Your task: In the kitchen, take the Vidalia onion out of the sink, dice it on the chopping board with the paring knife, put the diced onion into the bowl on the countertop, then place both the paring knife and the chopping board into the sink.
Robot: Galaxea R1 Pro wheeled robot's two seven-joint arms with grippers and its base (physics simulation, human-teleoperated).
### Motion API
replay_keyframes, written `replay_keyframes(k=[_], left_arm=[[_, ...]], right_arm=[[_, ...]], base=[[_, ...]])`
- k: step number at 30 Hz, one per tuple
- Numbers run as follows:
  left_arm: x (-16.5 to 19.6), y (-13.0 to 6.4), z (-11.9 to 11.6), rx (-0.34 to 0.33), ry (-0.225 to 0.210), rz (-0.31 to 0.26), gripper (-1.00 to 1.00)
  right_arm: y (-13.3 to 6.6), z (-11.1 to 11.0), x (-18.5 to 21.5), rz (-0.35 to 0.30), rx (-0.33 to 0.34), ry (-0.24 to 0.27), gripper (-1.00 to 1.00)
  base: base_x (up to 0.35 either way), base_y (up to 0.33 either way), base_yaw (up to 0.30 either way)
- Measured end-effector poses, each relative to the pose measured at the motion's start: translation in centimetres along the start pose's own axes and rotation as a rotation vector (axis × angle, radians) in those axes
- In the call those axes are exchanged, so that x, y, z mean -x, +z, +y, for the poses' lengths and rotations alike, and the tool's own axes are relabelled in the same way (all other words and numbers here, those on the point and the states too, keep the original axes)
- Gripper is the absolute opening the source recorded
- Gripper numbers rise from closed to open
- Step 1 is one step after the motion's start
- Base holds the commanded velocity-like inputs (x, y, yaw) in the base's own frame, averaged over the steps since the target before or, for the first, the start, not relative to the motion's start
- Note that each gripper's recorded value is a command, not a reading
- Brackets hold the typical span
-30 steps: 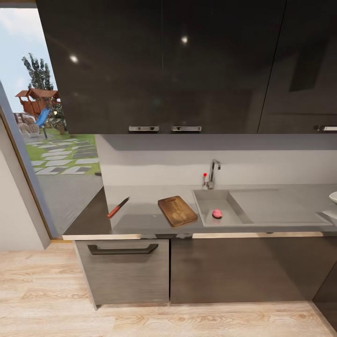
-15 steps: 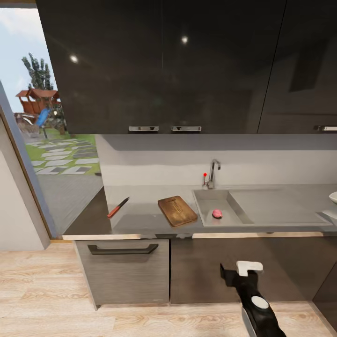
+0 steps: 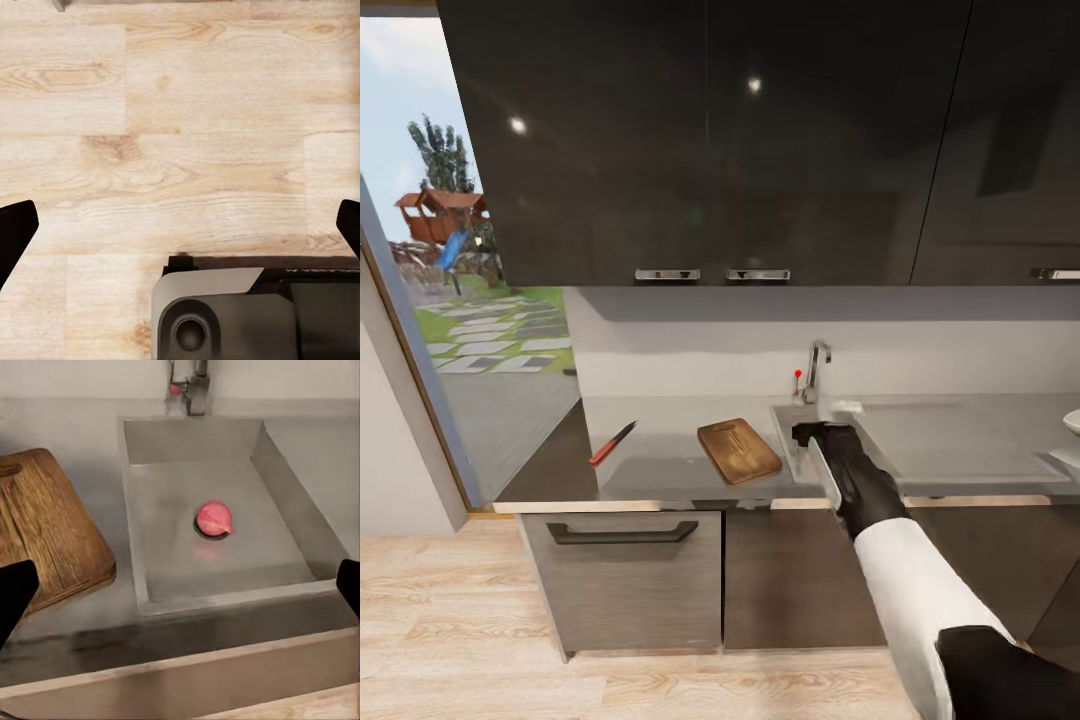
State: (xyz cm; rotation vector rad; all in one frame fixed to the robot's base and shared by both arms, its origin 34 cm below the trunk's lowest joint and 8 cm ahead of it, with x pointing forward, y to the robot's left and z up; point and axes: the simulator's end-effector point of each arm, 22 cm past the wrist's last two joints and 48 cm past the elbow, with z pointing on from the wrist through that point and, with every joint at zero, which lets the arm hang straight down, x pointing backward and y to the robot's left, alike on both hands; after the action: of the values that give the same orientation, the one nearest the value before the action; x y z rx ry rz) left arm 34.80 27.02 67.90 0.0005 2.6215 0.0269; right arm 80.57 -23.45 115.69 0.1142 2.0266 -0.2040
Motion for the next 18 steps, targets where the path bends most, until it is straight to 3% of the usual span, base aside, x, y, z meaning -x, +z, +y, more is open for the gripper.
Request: replay_keyframes(k=[3,7,11,18], left_arm=[[0.0,0.0,-0.1,-0.001,0.0,0.001,1.0],[-0.1,0.0,-0.1,-0.001,-0.001,0.001,1.0],[-0.1,0.0,-0.1,-0.001,-0.001,0.001,1.0],[-0.1,0.0,-0.1,-0.001,-0.002,0.002,1.0]], right_arm=[[1.7,1.2,3.8,0.034,0.0,-0.037,1.0],[1.7,1.6,8.8,-0.016,0.001,-0.039,1.0],[1.4,2.9,10.1,-0.037,0.029,-0.038,1.0],[1.2,7.4,9.0,-0.02,0.243,-0.052,1.0]], base=[[0.0,0.0,0.0],[0.0,0.0,0.0],[0.003,-0.003,0.0],[0.161,-0.166,0.0]])
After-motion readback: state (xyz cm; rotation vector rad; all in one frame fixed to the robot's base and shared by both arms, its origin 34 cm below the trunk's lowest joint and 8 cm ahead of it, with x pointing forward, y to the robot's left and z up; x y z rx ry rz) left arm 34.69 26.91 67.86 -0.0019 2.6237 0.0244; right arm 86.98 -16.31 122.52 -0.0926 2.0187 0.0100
